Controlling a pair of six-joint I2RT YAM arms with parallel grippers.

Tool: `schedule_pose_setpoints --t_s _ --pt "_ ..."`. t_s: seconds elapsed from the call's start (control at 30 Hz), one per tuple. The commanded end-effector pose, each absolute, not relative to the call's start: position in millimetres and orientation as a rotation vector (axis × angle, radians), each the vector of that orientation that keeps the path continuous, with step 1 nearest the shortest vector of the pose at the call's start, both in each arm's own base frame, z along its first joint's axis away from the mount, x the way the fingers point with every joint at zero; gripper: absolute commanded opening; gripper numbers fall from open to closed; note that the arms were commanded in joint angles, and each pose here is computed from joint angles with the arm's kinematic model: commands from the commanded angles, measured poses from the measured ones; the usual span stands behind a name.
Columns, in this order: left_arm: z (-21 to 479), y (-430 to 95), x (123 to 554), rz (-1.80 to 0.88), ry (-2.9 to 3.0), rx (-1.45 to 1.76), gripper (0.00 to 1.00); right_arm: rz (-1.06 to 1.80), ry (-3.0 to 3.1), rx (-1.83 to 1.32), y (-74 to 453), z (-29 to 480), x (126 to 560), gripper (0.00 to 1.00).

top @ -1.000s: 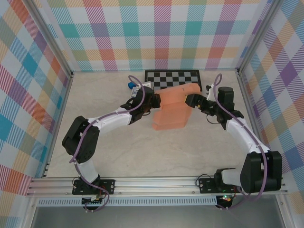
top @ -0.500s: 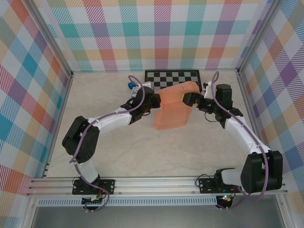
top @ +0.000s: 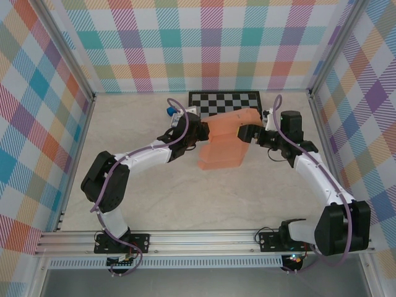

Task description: Fold the paper box

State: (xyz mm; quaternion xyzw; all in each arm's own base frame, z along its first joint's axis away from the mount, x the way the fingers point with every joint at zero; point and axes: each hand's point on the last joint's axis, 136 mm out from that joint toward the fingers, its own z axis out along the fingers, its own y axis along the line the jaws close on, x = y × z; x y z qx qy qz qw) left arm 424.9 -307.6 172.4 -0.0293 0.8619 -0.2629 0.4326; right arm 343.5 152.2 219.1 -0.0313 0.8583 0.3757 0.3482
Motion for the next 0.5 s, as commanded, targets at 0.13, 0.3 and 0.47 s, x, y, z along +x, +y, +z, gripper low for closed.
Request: schedule_pose_setpoints --t_s 0.13,0.3,0.47 --pt "177.0 -308.7 421.9 -0.659 2.141 -0.063 0.16 1.018 2.162 -0.171 163.4 242.2 346.7 1.00" --pt "177.0 -309.3 422.0 -0.662 2.141 -0.061 0.16 1.039 2.158 -0.181 166.8 241.4 349.8 1.00" --pt "178.3 -311.5 421.8 -0.677 2.139 -0.060 0.16 1.071 2.164 -0.208 174.5 237.5 353.7 1.00"
